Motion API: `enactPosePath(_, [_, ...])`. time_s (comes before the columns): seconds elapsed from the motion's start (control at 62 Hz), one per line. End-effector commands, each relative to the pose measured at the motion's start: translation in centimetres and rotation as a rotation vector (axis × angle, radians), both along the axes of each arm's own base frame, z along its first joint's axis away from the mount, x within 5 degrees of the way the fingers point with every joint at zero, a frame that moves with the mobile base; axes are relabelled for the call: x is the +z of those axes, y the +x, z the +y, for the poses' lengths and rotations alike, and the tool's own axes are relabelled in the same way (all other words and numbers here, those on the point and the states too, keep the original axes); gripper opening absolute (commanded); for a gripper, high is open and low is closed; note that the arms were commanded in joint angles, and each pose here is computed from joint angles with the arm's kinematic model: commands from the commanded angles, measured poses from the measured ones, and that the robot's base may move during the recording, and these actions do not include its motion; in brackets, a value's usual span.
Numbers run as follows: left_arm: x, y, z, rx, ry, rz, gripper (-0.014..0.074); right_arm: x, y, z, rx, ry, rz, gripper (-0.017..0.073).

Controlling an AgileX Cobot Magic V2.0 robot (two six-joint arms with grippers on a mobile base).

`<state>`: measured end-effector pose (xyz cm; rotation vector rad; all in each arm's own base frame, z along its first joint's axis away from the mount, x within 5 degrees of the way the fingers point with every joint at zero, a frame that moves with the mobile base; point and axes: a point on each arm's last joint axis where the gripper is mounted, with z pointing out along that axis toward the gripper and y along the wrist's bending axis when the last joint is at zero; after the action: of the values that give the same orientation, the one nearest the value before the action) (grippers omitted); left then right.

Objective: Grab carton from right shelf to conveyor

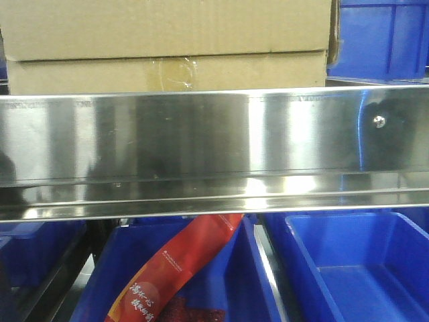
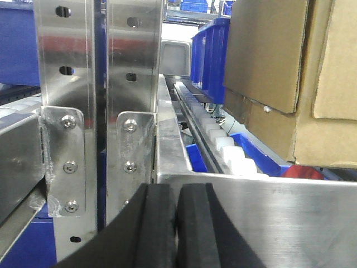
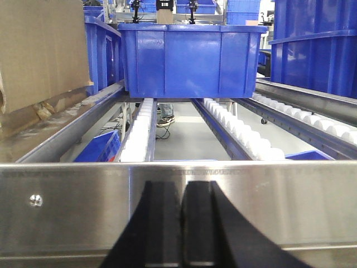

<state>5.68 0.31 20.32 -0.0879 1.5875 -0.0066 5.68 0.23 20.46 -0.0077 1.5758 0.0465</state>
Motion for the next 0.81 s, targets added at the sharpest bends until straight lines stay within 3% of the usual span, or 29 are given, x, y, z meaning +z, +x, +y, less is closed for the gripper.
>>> enactPosePath(0.0, [0.2, 0.0, 0.0, 0.000, -0.002, -0.024, 0.0013, 0.3, 0.0, 0.0, -0.003, -0.006, -0.027, -0.0069])
enactPosePath(0.435, [0.2, 0.0, 0.0, 0.000, -0.002, -0.024, 0.0013, 0.3, 0.0, 0.0, -0.003, -0.006, -0.027, -0.0069])
enactPosePath(0.79, [1.3, -0.1, -0.1, -0.005, 0.004, -0.137, 0.0013, 1.1, -0.1, -0.1, -0.014, -0.003, -0.125, -0.0069])
